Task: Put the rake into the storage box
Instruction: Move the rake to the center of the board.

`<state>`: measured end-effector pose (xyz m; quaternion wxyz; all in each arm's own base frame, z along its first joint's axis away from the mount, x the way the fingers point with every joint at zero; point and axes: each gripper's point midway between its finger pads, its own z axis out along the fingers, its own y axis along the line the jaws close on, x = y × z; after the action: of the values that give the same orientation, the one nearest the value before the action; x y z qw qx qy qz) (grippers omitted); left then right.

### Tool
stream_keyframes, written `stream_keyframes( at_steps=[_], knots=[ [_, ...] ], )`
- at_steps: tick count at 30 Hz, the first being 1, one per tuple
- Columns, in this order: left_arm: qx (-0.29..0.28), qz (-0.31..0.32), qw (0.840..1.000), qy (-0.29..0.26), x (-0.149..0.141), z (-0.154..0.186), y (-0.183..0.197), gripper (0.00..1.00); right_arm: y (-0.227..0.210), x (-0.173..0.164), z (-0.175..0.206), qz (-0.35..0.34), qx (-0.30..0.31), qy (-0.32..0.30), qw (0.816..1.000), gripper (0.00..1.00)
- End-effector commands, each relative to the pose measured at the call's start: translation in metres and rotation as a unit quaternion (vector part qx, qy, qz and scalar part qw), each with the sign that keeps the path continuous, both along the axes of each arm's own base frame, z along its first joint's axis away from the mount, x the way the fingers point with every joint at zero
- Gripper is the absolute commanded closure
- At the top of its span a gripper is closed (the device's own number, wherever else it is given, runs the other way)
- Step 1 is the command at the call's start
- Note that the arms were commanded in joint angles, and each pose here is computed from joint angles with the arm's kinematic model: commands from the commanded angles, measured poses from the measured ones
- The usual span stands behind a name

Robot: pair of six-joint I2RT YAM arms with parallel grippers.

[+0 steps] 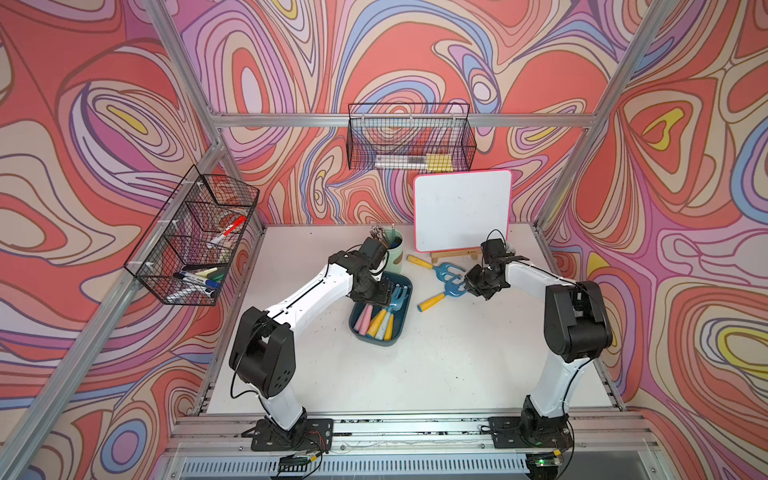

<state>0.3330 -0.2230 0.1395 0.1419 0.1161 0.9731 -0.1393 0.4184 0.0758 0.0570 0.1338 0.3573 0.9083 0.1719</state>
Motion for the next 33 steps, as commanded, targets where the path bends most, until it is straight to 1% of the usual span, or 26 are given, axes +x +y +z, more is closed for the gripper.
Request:
stream_keyframes(
  at_steps=[1,2,3,7,11,12,13,14,15,17,20,24,26,33],
  knots=[
    [-0.03,-0.026,0.999,-0.011,0.008,0.01,-0.016,0.34,-0.007,-0.017,0.013,0.04,-0.033,-0.003,0.999,0.87],
    [-0.038,-0.035,0.999,-0.011,0.008,0.012,-0.021,0.34,-0.006,-0.021,0.011,0.049,-0.035,0.004,0.998,0.87],
    [-0.042,-0.044,0.998,-0.01,0.007,0.013,-0.026,0.34,-0.004,-0.023,0.021,0.059,-0.031,-0.009,0.998,0.87],
    [-0.049,-0.099,0.994,-0.022,0.0,0.018,-0.054,0.34,0.003,-0.037,0.022,0.085,-0.014,-0.005,0.996,0.87],
    [-0.053,-0.153,0.987,-0.022,-0.009,0.016,-0.087,0.33,0.01,-0.048,0.022,0.106,0.004,0.002,0.994,0.88],
    [-0.055,-0.164,0.985,-0.018,-0.011,0.014,-0.094,0.33,0.011,-0.05,0.022,0.109,0.006,0.003,0.994,0.86],
    [-0.055,-0.176,0.983,-0.017,-0.012,0.013,-0.101,0.33,0.011,-0.054,0.021,0.113,0.007,0.01,0.994,0.79],
    [-0.052,-0.185,0.981,-0.018,-0.012,0.012,-0.107,0.33,0.011,-0.057,0.02,0.117,0.007,0.015,0.993,0.69],
    [-0.049,-0.193,0.98,-0.019,-0.012,0.011,-0.111,0.33,0.01,-0.06,0.019,0.119,0.003,0.022,0.993,0.63],
    [-0.047,-0.211,0.976,-0.023,-0.011,0.009,-0.12,0.33,0.005,-0.066,0.016,0.116,-0.007,0.033,0.993,0.58],
    [-0.047,-0.224,0.973,-0.026,-0.006,0.005,-0.128,0.33,0.004,-0.07,0.017,0.115,-0.011,0.031,0.993,0.56],
    [-0.047,-0.25,0.966,-0.037,0.002,-0.003,-0.139,0.29,0.01,-0.073,0.019,0.118,0.008,0.032,0.992,0.5],
    [-0.045,-0.274,0.96,-0.045,0.006,-0.009,-0.144,0.27,0.014,-0.074,0.02,0.121,0.022,0.032,0.992,0.48],
    [-0.001,-0.347,0.936,-0.059,0.009,-0.032,-0.148,0.23,0.02,-0.074,0.024,0.121,0.041,0.028,0.991,0.47]
  ],
)
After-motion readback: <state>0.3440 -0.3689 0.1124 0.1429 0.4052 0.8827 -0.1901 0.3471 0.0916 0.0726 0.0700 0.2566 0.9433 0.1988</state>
